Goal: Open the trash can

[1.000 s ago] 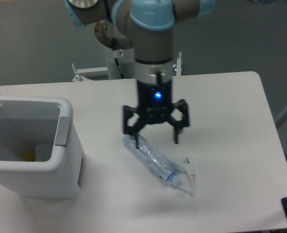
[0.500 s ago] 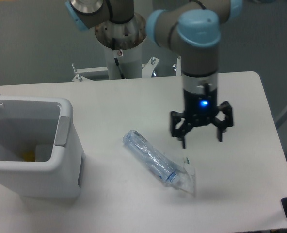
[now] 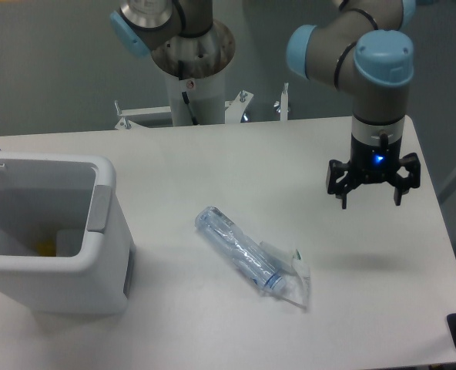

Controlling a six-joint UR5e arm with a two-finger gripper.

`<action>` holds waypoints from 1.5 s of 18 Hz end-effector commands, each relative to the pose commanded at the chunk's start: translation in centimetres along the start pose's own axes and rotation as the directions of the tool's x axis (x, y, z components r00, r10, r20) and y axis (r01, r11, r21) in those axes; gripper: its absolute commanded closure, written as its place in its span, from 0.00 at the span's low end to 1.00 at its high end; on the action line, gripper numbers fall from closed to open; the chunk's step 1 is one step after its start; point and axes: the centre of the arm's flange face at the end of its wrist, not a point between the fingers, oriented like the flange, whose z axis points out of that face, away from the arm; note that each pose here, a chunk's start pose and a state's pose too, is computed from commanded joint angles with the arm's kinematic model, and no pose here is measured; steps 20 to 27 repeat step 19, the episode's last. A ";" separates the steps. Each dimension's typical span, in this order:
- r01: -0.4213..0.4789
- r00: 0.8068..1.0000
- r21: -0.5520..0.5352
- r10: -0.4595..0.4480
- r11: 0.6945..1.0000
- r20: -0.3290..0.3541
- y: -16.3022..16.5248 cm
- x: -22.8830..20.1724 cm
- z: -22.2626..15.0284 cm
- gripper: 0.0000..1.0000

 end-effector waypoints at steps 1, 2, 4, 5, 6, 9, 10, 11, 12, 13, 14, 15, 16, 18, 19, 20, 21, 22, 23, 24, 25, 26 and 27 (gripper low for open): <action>-0.030 1.000 -0.004 0.030 1.000 -0.007 0.0 0.2 0.2 0.00; -0.061 0.998 -0.009 0.061 0.998 -0.018 0.0 0.8 0.6 0.00; -0.085 0.996 -0.023 0.085 0.996 -0.040 0.6 1.9 1.6 0.00; -0.110 0.993 -0.023 0.109 0.994 -0.042 0.6 2.0 1.5 0.00; -0.151 0.988 -0.022 0.150 0.988 -0.042 0.8 1.8 1.3 0.00; -0.256 0.963 -0.048 0.251 0.965 -0.096 1.5 0.8 0.4 0.00; -0.276 0.955 -0.068 0.266 0.959 -0.127 1.3 0.1 -0.5 0.00; -0.288 0.948 -0.079 0.273 0.954 -0.163 0.9 -0.5 -1.3 0.00; -0.292 0.943 -0.087 0.271 0.953 -0.191 0.7 -0.8 -1.7 0.00; -0.292 0.941 -0.092 0.269 0.952 -0.205 0.7 -0.9 -1.4 0.00; -0.294 0.940 -0.091 0.270 0.951 -0.210 0.7 -0.6 -1.2 0.00; -0.297 0.938 -0.091 0.273 0.951 -0.212 0.6 -0.4 -1.1 0.00; -0.298 0.938 -0.089 0.274 0.950 -0.213 0.5 -0.4 -1.0 0.00; -0.298 0.938 -0.089 0.274 0.950 -0.213 0.5 -0.4 -1.0 0.00; -0.298 0.938 -0.089 0.274 0.950 -0.213 0.5 -0.4 -1.0 0.00; -0.298 0.938 -0.089 0.274 0.950 -0.213 0.5 -0.4 -1.0 0.00; -0.298 0.938 -0.089 0.274 0.950 -0.213 0.5 -0.4 -1.0 0.00; -0.298 0.938 -0.089 0.274 0.950 -0.213 0.5 -0.4 -1.0 0.00; -0.298 0.938 -0.089 0.274 0.950 -0.213 0.5 -0.4 -1.0 0.00; -0.298 0.938 -0.089 0.274 0.950 -0.213 0.5 -0.4 -1.0 0.00; -0.298 0.938 -0.089 0.274 0.950 -0.213 0.5 -0.4 -1.0 0.00; -0.298 0.938 -0.089 0.274 0.950 -0.213 0.5 -0.4 -1.0 0.00; -0.298 0.938 -0.089 0.274 0.950 -0.213 0.5 -0.4 -1.0 0.00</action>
